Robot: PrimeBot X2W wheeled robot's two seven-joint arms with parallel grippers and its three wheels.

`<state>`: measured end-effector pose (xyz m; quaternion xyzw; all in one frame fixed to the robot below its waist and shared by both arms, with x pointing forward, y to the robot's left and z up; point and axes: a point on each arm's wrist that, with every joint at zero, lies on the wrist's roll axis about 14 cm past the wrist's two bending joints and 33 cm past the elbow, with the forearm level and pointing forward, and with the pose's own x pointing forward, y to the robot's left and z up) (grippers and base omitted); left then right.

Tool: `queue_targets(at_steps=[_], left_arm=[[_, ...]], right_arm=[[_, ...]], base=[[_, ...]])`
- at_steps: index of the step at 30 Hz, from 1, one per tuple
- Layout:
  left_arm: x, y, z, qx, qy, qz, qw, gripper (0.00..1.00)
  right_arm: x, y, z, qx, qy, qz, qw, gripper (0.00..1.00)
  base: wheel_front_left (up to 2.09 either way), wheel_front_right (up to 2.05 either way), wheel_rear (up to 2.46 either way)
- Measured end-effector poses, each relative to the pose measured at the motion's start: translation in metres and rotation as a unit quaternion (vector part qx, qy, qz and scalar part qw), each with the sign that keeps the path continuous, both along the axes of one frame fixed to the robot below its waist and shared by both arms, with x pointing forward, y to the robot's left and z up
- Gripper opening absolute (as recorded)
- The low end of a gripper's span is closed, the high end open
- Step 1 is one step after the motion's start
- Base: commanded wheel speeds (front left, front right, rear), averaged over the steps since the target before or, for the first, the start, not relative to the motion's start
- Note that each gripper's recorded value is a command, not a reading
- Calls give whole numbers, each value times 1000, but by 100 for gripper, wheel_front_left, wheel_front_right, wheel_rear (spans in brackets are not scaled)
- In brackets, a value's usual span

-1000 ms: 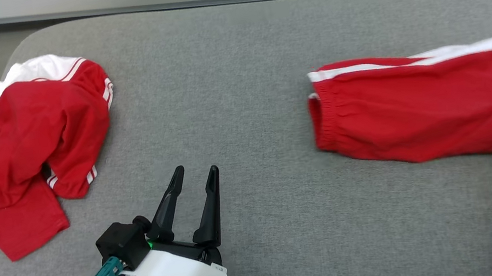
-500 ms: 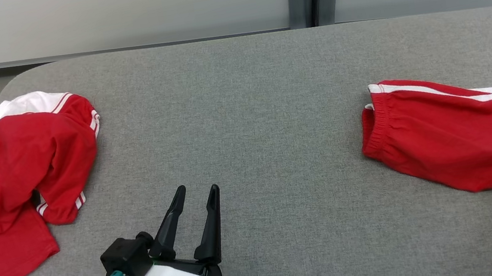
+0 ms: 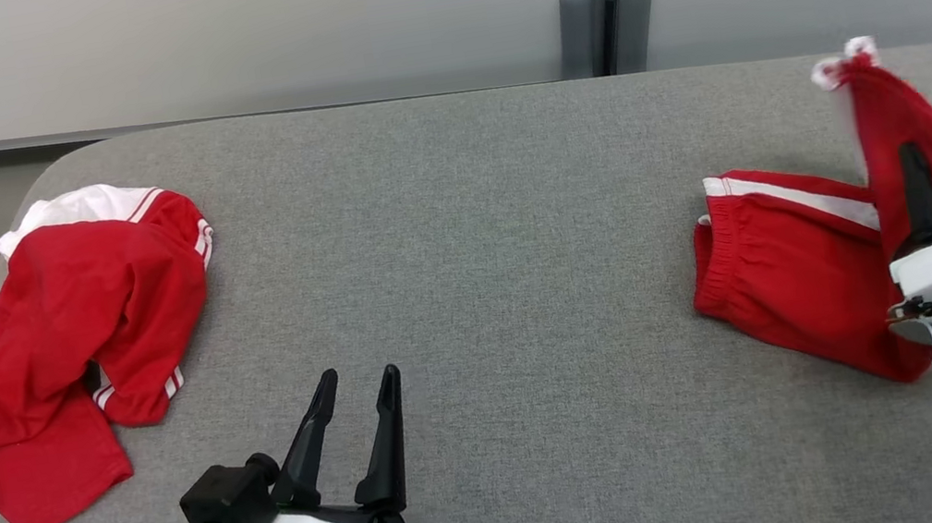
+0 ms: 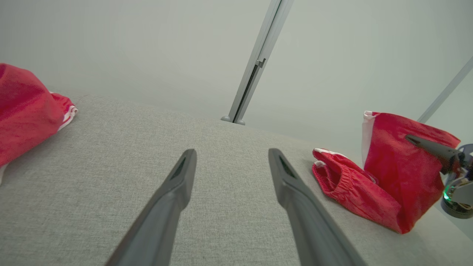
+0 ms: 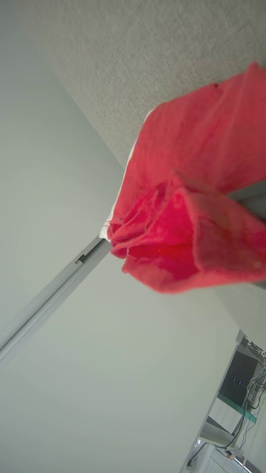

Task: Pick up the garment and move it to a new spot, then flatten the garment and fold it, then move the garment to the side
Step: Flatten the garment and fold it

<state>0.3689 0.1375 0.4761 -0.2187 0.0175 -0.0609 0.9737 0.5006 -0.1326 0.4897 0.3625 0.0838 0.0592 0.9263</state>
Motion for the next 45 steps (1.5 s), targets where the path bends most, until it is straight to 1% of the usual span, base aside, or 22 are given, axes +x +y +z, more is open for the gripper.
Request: queue_targets(at_steps=[5,9,14,19,20,21,24,29,34,37,38,41,45], left_arm=[[-6,5,-4,1,6,9,1000,100],[-8,8,-4,1,6,13,1000,100],[-11,12,-5,2,10,20,1000,100],[-12,14,-7,1,13,25,1000,100],[-13,15,-8,0,14,26,1000,100],[-13,15,-9,0,16,27,1000,100],[-15,17,-11,0,21,30,999,100],[-16,19,-16,-3,29,35,999,100],[-17,19,-19,-6,35,38,999,100],[-18,20,-21,-7,38,40,998,100],[-18,20,-21,-7,38,40,998,100],[-16,21,-20,-7,38,41,998,100],[-12,18,-19,-7,35,37,999,100]], right_arm=[[-16,30,1,33,0,46,998,0],[-24,47,-7,19,7,79,997,0],[-29,63,-15,16,12,100,995,0],[-30,69,-27,-4,23,113,993,0],[-30,71,-29,-8,26,116,993,40],[-30,74,-32,-12,28,120,992,100],[-33,88,-39,-30,33,144,989,100],[-39,112,-51,-45,46,182,981,100],[-48,119,-79,-66,93,203,973,100],[-55,126,-96,-78,125,219,964,100],[-55,129,-96,-78,126,223,964,100],[-54,131,-94,-79,121,223,964,100],[-46,122,-81,-76,93,202,972,100]], base=[[0,0,0],[0,0,0],[0,0,0],[0,0,0],[0,0,0],[0,0,0],[0,0,0],[0,0,0],[0,0,0],[0,0,0],[0,0,0],[0,0,0],[0,0,0]])
